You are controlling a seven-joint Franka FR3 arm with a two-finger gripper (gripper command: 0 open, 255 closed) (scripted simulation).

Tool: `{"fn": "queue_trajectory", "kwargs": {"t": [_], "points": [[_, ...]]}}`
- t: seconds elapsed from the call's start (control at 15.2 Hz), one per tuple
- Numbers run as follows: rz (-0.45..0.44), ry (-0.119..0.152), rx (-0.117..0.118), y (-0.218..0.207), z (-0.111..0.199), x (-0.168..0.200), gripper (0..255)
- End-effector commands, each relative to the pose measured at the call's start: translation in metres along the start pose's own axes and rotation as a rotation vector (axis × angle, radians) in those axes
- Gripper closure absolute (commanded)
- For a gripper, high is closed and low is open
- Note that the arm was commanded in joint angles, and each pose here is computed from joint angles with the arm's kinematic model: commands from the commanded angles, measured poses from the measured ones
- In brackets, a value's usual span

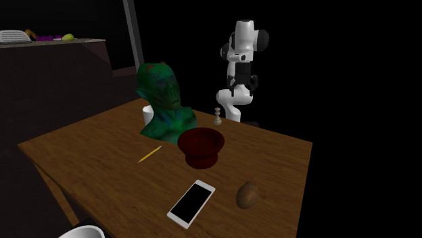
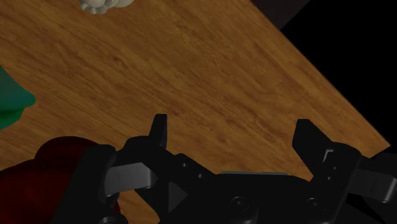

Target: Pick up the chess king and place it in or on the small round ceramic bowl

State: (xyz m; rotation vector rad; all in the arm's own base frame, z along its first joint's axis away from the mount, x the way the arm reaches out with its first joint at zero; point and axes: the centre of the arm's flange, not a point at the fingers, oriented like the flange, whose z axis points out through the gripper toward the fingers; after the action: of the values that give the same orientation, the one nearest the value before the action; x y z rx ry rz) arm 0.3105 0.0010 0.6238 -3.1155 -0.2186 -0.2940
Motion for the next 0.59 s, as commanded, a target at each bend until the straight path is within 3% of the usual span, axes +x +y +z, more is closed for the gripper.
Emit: {"fn": "queue_trajectory", "kwargs": {"t": [0.0, 0.53], "points": [[0.000, 0.000, 0.000, 0.000, 0.000, 0.000, 0], [0.030, 0.062, -0.075, 0.056, 0.049, -0.075, 0]]}}
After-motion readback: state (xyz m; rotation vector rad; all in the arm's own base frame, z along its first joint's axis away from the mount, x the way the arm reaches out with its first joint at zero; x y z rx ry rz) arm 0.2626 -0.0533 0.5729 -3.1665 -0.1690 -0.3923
